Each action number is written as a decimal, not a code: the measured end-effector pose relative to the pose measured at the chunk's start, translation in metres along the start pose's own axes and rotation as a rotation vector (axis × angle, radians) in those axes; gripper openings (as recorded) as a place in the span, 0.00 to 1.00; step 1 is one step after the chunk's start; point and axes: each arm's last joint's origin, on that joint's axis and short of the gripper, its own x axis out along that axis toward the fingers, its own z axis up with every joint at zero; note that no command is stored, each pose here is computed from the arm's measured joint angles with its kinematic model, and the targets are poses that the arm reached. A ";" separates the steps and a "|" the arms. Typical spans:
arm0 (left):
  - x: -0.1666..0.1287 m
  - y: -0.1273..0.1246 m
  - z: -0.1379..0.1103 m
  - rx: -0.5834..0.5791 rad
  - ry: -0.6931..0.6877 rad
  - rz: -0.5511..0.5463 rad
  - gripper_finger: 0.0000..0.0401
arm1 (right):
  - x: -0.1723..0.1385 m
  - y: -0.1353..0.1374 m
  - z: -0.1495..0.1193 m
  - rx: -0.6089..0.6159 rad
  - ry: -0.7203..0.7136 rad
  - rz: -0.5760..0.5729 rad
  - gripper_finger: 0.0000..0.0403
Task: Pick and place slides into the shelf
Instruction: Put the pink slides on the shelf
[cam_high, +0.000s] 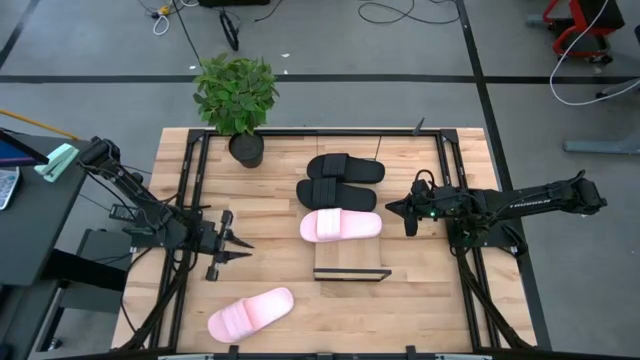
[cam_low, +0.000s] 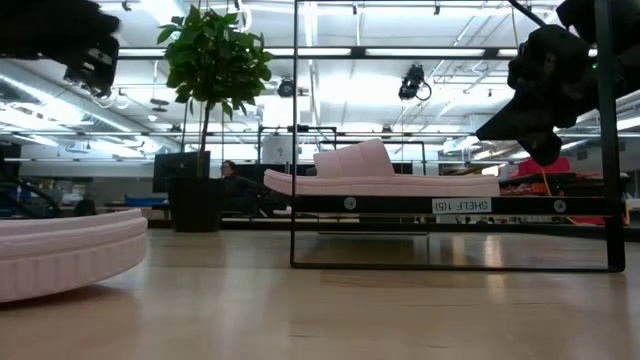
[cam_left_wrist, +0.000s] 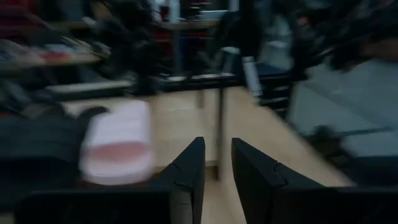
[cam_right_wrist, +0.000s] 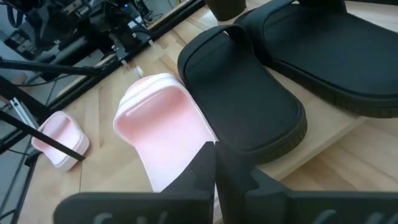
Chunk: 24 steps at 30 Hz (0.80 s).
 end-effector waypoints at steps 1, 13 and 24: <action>0.000 -0.001 0.000 -0.036 0.002 -0.036 0.20 | 0.000 0.000 0.000 -0.001 0.002 -0.002 0.03; 0.013 -0.012 0.022 -0.305 0.193 -0.413 0.21 | 0.011 -0.004 -0.008 -0.024 0.073 -0.064 0.03; 0.051 -0.047 0.070 -0.354 0.715 -0.556 0.21 | 0.014 -0.004 -0.011 -0.062 0.113 -0.057 0.03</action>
